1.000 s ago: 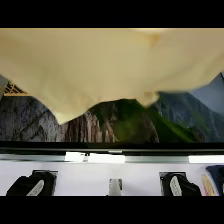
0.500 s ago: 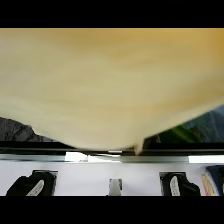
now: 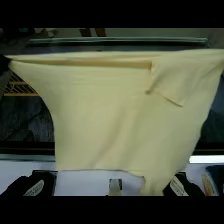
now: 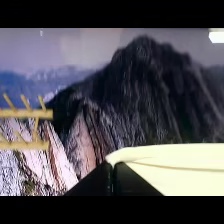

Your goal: Fold the shirts.

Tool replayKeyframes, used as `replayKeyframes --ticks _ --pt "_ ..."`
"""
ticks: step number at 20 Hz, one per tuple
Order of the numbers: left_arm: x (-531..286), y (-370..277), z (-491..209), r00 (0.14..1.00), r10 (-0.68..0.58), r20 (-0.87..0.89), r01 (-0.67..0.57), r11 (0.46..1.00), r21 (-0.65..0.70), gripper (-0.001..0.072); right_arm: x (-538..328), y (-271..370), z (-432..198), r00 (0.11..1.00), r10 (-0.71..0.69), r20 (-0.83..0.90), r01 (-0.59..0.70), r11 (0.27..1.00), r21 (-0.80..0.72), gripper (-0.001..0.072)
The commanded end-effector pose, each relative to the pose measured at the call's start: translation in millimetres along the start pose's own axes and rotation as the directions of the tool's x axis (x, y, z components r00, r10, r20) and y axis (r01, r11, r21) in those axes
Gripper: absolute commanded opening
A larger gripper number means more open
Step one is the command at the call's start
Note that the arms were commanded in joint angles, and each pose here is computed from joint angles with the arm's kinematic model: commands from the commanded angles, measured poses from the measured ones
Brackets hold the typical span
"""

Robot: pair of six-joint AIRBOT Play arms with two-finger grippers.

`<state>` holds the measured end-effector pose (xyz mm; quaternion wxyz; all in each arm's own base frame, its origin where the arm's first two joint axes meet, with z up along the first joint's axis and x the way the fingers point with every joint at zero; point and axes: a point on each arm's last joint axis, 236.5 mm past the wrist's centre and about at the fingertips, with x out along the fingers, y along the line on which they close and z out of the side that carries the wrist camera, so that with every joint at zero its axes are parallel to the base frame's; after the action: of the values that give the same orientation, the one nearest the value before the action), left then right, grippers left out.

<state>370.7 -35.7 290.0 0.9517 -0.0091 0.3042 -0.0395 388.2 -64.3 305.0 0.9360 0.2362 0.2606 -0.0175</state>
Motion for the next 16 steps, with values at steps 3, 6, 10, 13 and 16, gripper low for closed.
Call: replayKeyframes --ticks 3,6,10,13,16 --pt "153.2 7.5 -103.2 0.933 0.023 -0.359 -0.04 0.998 -0.039 0.0028 139.8 -61.4 -74.6 0.933 0.07 -0.352 0.034 0.959 0.281 0.0018" --pt "200.7 7.7 -129.5 0.9 0.023 -0.436 -0.066 0.994 -0.084 0.0028 189.8 -72.2 -87.5 0.925 0.134 -0.357 0.02 0.918 0.396 0.0018" --pt "236.6 1.7 -169.5 0.843 -0.006 -0.538 -0.078 0.988 -0.134 0.003 238.8 -69.4 -122.9 0.903 0.127 -0.41 0.043 0.923 0.382 0.0019" --pt "246.2 -26.0 -197.7 0.782 -0.126 -0.611 -0.026 0.972 -0.234 0.0158 258.0 -61.9 -156.2 0.87 0.095 -0.484 0.07 0.948 0.311 0.0022" --pt "219.7 -31.8 -227.3 0.653 -0.171 -0.738 0.1 0.985 -0.139 0.0672 243.9 -64.6 -163.1 0.841 0.063 -0.537 0.07 0.972 0.224 0.0485"
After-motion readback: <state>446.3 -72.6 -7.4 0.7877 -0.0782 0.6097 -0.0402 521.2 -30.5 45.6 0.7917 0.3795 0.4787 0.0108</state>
